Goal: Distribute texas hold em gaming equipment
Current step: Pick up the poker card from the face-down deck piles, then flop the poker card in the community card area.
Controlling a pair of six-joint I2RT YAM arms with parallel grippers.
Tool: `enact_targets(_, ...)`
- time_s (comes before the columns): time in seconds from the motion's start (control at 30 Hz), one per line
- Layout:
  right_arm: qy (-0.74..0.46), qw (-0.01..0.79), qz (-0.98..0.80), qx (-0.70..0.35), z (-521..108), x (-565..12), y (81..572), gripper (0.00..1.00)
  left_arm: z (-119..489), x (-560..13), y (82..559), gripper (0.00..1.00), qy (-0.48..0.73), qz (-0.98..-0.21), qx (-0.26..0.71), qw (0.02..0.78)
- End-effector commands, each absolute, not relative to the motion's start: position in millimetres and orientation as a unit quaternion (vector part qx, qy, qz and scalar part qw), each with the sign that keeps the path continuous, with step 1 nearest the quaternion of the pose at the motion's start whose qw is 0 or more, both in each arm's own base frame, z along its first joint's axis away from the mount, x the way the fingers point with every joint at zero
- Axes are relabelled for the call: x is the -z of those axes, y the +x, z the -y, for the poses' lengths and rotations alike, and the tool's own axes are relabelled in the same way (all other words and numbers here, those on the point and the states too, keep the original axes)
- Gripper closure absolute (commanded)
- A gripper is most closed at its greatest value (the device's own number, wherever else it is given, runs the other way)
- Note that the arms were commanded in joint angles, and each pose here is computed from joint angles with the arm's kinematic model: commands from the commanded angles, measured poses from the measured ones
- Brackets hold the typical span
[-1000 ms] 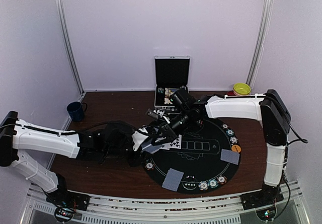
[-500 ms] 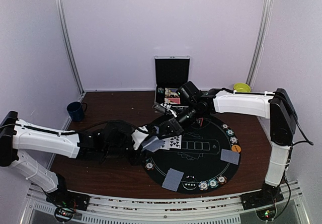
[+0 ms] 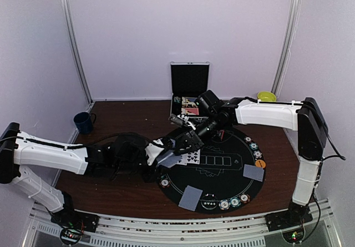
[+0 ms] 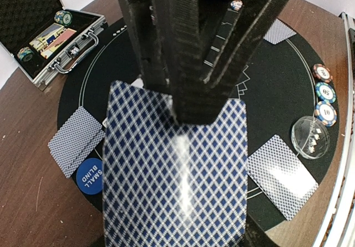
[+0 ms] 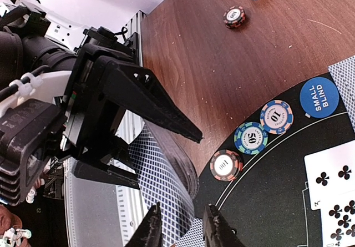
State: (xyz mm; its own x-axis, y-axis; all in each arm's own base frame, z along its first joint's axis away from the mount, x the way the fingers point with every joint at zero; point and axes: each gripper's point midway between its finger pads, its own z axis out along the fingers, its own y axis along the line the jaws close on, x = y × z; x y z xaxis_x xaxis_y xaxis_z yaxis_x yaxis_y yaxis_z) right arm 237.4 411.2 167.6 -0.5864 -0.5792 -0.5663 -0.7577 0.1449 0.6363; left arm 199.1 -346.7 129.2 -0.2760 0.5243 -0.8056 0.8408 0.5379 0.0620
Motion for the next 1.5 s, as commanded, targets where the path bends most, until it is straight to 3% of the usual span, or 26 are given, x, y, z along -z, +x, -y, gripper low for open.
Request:
enact_targets(0.0,-0.448,0.08,-0.746,-0.486,-414.3,-164.4,233.0,0.73,357.2,-149.7,203.1,0.47,0.433,-0.757,0.213,0.44)
enact_targets(0.23,-0.457,0.068,-0.74,-0.489,-422.4,-162.5,224.6,0.78,357.1,-149.8,203.4,0.47,0.433,-0.757,0.213,0.44)
enact_targets(0.43,-0.458,0.077,-0.741,-0.484,-421.2,-167.8,226.5,1.0,356.7,-149.5,202.9,0.47,0.434,-0.757,0.212,0.439)
enact_targets(0.77,-0.429,0.136,-0.782,-0.431,-370.9,-195.2,283.2,1.0,357.6,-147.7,203.3,0.47,0.434,-0.758,0.212,0.438)
enact_targets(1.17,-0.424,0.229,-0.874,-0.061,-243.9,-174.5,346.7,1.0,357.3,-148.5,205.1,0.47,0.431,-0.76,0.209,0.44)
enact_targets(1.47,-0.454,0.241,-0.847,0.132,-222.3,-156.8,363.3,1.0,354.9,-151.4,206.1,0.47,0.425,-0.761,0.207,0.444)
